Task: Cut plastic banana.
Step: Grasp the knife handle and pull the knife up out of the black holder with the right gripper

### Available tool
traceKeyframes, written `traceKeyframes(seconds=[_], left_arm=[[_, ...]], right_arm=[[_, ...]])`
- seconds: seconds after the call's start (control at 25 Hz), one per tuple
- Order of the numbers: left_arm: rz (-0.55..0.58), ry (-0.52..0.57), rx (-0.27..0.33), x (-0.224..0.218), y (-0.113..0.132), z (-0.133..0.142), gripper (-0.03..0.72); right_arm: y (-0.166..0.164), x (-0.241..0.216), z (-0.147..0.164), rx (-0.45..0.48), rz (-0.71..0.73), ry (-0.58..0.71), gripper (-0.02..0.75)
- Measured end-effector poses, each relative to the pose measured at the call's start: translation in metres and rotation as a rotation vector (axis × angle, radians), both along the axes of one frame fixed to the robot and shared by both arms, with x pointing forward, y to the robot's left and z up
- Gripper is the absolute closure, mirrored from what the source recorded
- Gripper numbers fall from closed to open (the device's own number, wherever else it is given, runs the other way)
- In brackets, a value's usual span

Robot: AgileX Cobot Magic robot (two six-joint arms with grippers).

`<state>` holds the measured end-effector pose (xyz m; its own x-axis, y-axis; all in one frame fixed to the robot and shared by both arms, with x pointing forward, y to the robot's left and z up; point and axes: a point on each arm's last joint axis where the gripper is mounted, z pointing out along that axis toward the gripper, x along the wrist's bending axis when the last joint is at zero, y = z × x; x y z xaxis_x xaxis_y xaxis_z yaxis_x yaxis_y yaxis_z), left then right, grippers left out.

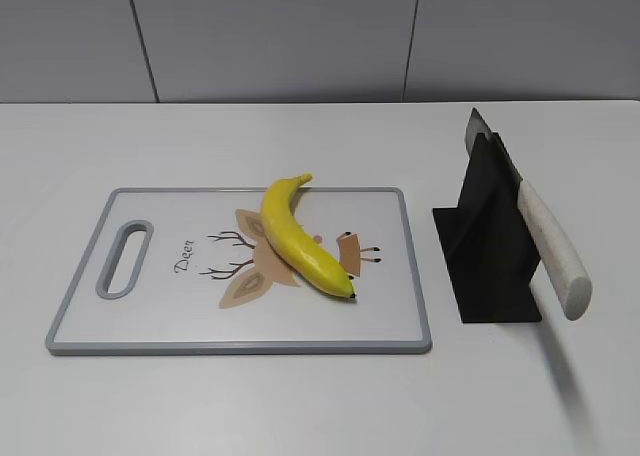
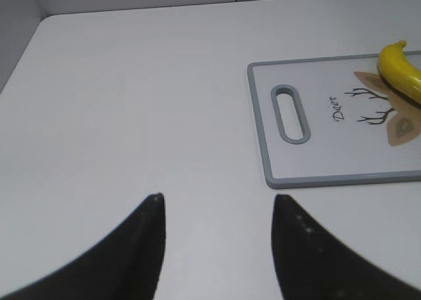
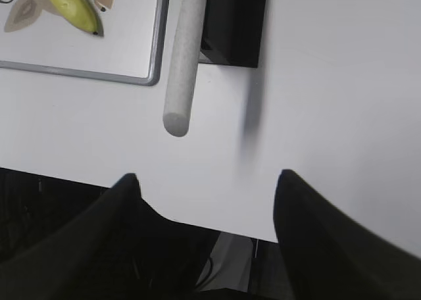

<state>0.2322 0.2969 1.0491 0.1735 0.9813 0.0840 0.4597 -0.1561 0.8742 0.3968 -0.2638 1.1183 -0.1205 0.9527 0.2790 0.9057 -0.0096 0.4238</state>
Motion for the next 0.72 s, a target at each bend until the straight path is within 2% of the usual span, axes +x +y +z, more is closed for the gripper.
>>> traceKeyframes(seconds=[0.2,0.52,0.72], left_arm=[[0.0,0.0,0.0,0.0,0.0,0.0,0.179],[0.0,0.0,0.0,0.0,0.0,0.0,0.179],[0.0,0.0,0.0,0.0,0.0,0.0,0.179]], right_arm=[[0.016,0.025,-0.009,0.013,0.069,0.08,0.256],[0.056,0.054,-0.035,-0.08,0.147,0.23,0.256],[0.07,0.072,-0.063,-0.141,0.116,0.326,0.256]])
